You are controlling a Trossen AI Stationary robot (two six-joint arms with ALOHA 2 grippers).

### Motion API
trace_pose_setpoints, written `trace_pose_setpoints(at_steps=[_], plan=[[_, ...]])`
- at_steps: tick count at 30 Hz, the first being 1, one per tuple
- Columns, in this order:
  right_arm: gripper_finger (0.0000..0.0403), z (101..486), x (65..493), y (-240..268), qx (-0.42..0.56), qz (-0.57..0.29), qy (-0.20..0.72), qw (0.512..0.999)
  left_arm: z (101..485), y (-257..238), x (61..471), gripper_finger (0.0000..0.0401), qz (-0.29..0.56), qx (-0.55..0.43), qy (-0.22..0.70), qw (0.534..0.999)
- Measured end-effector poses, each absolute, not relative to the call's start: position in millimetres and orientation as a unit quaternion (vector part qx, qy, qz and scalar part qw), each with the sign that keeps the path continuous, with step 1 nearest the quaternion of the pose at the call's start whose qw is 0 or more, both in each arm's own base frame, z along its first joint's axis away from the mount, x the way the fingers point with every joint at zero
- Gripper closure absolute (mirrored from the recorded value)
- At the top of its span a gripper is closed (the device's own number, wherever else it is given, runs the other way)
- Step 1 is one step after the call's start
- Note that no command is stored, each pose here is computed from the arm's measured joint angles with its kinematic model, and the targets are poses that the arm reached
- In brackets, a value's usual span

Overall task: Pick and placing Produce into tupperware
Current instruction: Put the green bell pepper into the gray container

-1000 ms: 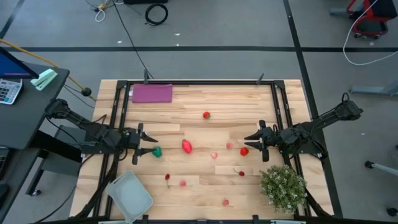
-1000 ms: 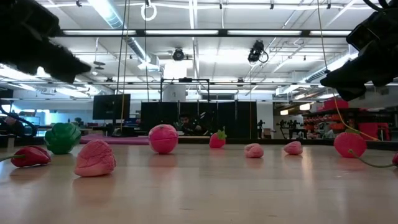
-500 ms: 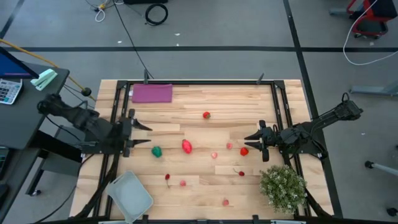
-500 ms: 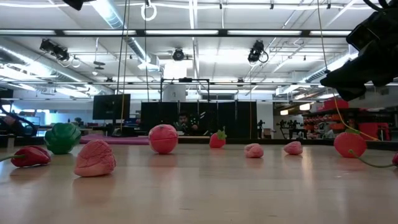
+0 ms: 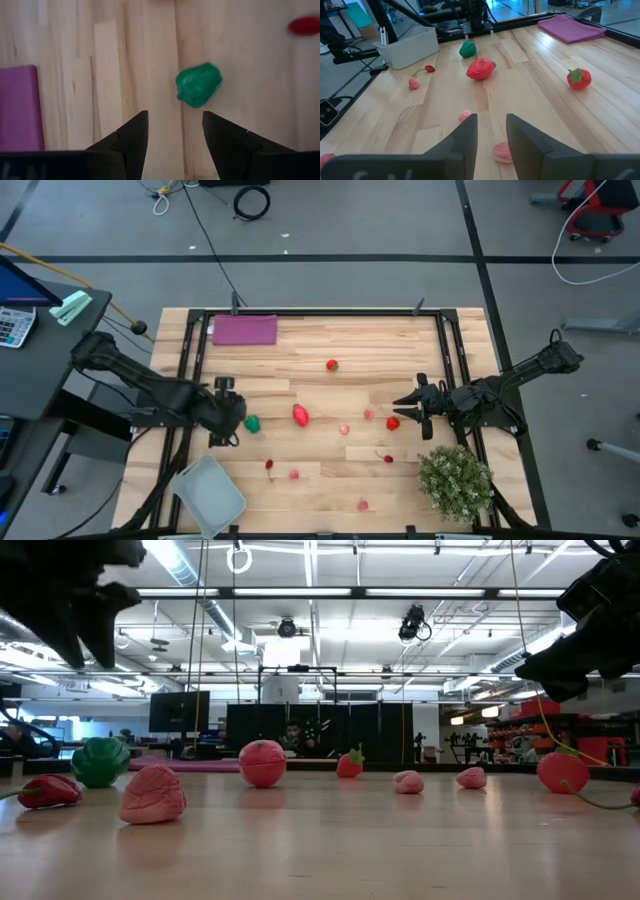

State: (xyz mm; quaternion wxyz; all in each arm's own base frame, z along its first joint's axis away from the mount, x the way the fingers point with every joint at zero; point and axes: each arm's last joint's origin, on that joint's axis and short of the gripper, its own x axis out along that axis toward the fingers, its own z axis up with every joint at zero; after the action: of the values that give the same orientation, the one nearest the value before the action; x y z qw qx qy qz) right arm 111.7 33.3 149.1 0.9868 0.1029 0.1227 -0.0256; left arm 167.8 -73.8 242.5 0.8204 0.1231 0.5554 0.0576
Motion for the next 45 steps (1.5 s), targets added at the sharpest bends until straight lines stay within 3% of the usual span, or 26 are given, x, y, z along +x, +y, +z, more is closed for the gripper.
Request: trace_pose_setpoints(at_steps=[4, 11, 19, 37, 45], plan=[[0.0293, 149, 112, 33, 0.103, -0.026, 0.123, 0.987, 224, -80, 181, 0.0207, 0.058, 0.153, 0.593, 0.789], [0.0293, 149, 112, 33, 0.103, -0.026, 0.123, 0.987, 189, -91, 197, 0.0204, -0.017, 0.242, 0.665, 0.707], [0.0293, 149, 112, 33, 0.103, -0.026, 0.123, 0.987, 164, -93, 207, 0.0187, -0.044, 0.344, 0.687, 0.638], [0.0293, 149, 112, 33, 0.103, -0.026, 0.123, 0.987, 151, -97, 218, 0.0142, -0.101, 0.417, 0.665, 0.611], [0.0293, 149, 112, 33, 0.103, -0.026, 0.123, 0.987, 151, -101, 226, 0.0143, -0.106, 0.416, 0.635, 0.643]])
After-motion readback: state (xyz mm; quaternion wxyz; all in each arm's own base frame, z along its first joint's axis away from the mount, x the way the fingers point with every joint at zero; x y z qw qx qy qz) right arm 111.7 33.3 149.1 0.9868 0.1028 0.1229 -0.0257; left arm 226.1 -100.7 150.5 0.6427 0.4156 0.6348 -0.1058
